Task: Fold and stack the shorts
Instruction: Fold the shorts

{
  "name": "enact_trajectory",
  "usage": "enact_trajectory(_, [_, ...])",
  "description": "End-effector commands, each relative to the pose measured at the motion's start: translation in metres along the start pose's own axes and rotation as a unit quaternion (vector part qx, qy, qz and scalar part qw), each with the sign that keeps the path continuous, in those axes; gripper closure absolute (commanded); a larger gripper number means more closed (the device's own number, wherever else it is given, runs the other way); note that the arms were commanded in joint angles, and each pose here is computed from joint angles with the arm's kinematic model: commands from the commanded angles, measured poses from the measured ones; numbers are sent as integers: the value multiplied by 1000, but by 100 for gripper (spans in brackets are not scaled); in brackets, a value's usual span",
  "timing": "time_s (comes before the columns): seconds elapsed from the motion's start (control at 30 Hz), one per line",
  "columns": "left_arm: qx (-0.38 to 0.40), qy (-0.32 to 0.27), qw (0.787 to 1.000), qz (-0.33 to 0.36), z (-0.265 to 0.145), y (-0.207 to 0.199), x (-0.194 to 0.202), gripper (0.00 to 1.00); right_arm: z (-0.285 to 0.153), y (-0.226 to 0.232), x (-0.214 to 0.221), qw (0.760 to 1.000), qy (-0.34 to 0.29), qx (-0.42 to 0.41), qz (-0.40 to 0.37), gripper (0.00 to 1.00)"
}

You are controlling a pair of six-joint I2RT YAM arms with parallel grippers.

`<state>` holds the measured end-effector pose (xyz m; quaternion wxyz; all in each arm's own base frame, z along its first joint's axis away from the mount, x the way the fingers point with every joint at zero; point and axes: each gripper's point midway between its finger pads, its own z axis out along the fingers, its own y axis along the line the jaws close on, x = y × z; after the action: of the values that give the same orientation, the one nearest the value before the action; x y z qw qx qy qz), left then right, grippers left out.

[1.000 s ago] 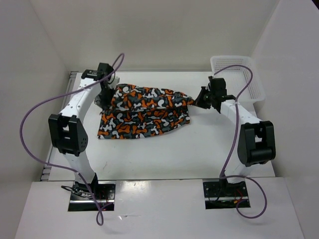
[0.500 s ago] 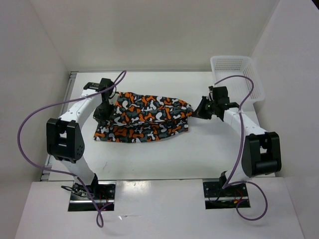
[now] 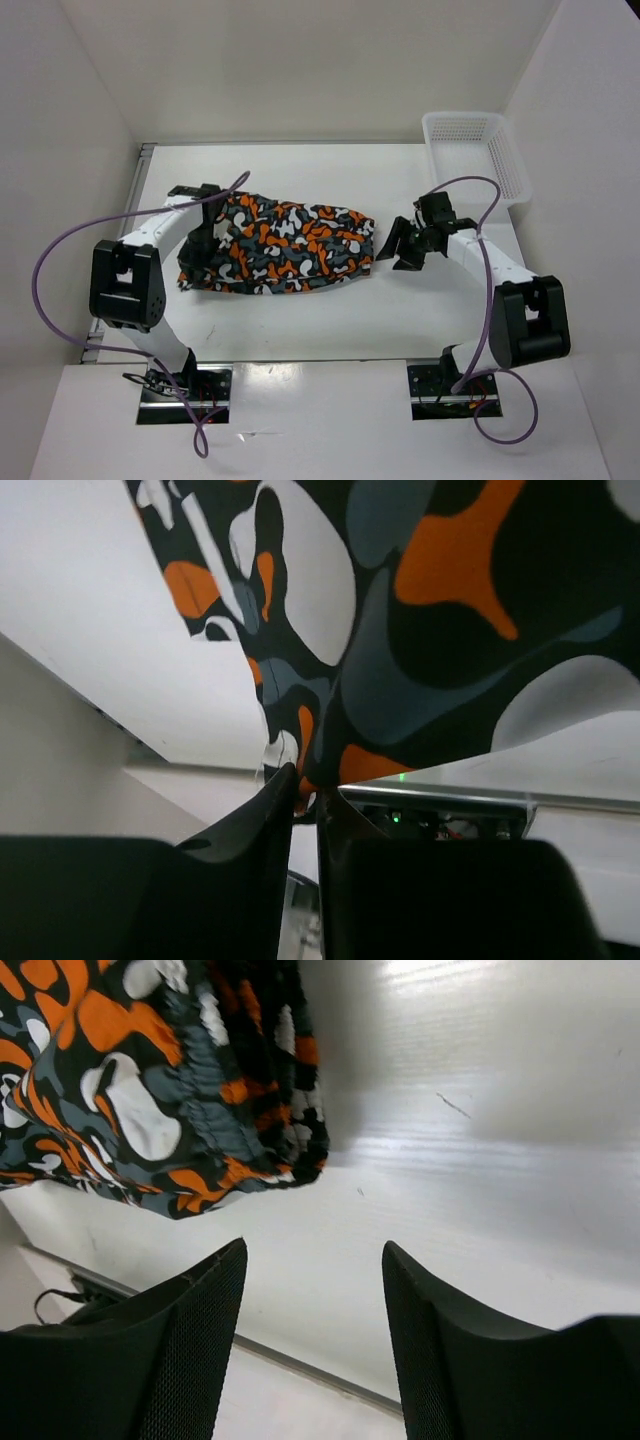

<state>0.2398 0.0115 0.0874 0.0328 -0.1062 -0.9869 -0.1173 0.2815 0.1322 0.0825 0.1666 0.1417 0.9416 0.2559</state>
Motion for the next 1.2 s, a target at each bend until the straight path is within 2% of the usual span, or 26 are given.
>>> enact_trajectory(0.0, [6, 1, 1000, -1, 1, -1, 4, 78, -16, 5, -4, 1000, -19, 24, -8, 38])
enact_trajectory(0.13, [1, -12, 1000, -10, -2, 4, 1, 69, -39, 17, -26, 996, -89, 25, -12, 43])
enact_trajectory(0.27, [-4, -70, 996, -52, -31, 30, -32, 58, -30, 52, -23, 995, -92, -7, -28, 43])
enact_trajectory(0.3, [-1, -106, 992, -71, -52, 42, -51, 55, -28, 64, -26, 994, -103, -15, -36, 43])
enact_trajectory(0.37, [15, -147, 985, -87, -67, 49, -76, 53, -20, 87, -18, 991, -123, -12, -50, 45])
enact_trajectory(0.47, [11, -216, 971, -99, -68, 56, -120, 51, -10, 115, -19, 985, -154, -28, -68, 58])
enact_trajectory(0.5, [15, -223, 970, -99, -61, 54, -128, 51, 4, 121, -18, 984, -158, -27, -78, 70])
enact_trajectory(0.57, [15, -223, 970, -99, -34, 51, -148, 51, 21, 116, -18, 986, -145, -12, -82, 85])
enact_trajectory(0.63, [26, -220, 970, -101, -13, 49, -165, 51, 42, 115, -17, 987, -129, 4, -100, 92])
enact_trajectory(0.7, [49, -243, 963, -103, -17, 49, -184, 50, 55, 111, -12, 987, -117, 13, -107, 99])
enact_trajectory(0.83, [48, -270, 955, -110, -9, 55, -212, 49, 82, 76, 10, 991, -71, 63, -99, 100])
enact_trajectory(0.97, [40, -280, 952, -113, -1, 59, -227, 49, 91, 46, 25, 989, -53, 103, -93, 100])
enact_trajectory(1.07, [44, -313, 942, -114, -16, 63, -243, 49, 88, 24, 10, 986, -65, 136, -76, 100])
enact_trajectory(1.17, [67, -332, 935, -107, -29, 58, -252, 43, 79, 8, -14, 981, -90, 158, -73, 100])
